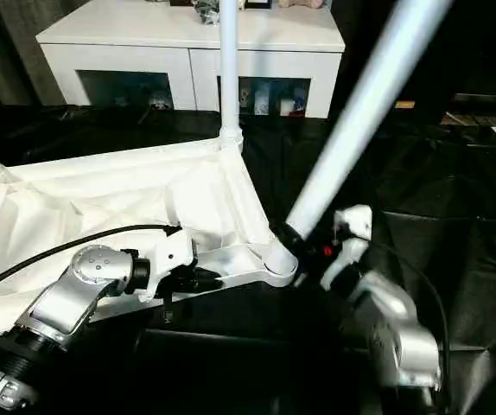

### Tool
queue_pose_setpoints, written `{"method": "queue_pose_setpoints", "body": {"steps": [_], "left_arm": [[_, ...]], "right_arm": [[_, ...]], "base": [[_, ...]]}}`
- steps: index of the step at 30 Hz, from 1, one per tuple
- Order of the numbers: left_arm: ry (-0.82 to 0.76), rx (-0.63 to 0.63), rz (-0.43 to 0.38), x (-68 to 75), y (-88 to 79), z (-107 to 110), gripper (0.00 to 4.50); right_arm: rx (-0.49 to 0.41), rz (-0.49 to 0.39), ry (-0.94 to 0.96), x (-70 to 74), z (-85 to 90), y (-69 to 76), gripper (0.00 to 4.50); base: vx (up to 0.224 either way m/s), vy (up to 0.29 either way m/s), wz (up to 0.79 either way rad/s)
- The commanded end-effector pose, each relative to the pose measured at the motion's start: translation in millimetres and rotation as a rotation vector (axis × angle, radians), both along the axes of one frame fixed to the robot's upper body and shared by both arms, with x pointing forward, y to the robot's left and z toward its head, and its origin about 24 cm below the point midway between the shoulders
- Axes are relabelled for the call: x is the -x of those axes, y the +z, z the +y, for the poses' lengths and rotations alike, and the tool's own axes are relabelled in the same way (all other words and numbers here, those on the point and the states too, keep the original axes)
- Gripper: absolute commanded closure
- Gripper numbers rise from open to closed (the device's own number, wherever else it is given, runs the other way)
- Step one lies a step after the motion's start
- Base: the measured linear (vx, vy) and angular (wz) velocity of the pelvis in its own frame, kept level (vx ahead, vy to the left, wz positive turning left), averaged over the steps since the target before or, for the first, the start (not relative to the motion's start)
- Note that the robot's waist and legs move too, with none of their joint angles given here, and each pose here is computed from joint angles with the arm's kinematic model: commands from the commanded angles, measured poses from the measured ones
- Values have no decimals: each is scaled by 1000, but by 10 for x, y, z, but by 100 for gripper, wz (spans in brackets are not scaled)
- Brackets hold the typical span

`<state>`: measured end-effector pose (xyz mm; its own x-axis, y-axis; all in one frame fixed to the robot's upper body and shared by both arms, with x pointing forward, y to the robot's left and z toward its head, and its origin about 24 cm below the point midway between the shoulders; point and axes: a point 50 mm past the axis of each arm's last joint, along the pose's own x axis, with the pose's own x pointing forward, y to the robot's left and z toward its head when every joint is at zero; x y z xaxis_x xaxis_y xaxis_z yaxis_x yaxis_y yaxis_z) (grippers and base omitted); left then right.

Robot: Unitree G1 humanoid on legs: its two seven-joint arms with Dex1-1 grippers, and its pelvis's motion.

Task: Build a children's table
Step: Insert table leg to table base

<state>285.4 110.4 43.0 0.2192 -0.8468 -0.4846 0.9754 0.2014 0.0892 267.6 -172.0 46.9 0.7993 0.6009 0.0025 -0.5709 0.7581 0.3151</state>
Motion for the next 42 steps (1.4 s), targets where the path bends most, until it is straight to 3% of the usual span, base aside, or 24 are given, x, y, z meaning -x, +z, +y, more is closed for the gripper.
{"method": "queue_pose_setpoints", "body": {"steps": [1,11,20,26,28,33,42], "left_arm": [[38,17,-17,-31,26,41,450],[38,14,-21,-48,39,47,450],[35,6,-24,-48,49,64,450],[38,4,-28,-53,51,70,450],[40,4,-29,-55,53,71,450],[41,2,-31,-57,51,84,450],[48,12,-40,-63,46,88,450]], "right_arm": [[61,116,-38,149,-48,-301,265],[190,73,48,222,48,-337,265],[336,137,251,135,131,-302,265],[362,196,324,172,125,-320,265],[376,213,340,200,113,-345,265],[459,307,230,199,10,-572,265],[476,352,125,131,7,-679,265]], "base": [[0,0,0],[0,0,0],[0,0,0],[0,0,0],[0,0,0],[0,0,0],[0,0,0]]}}
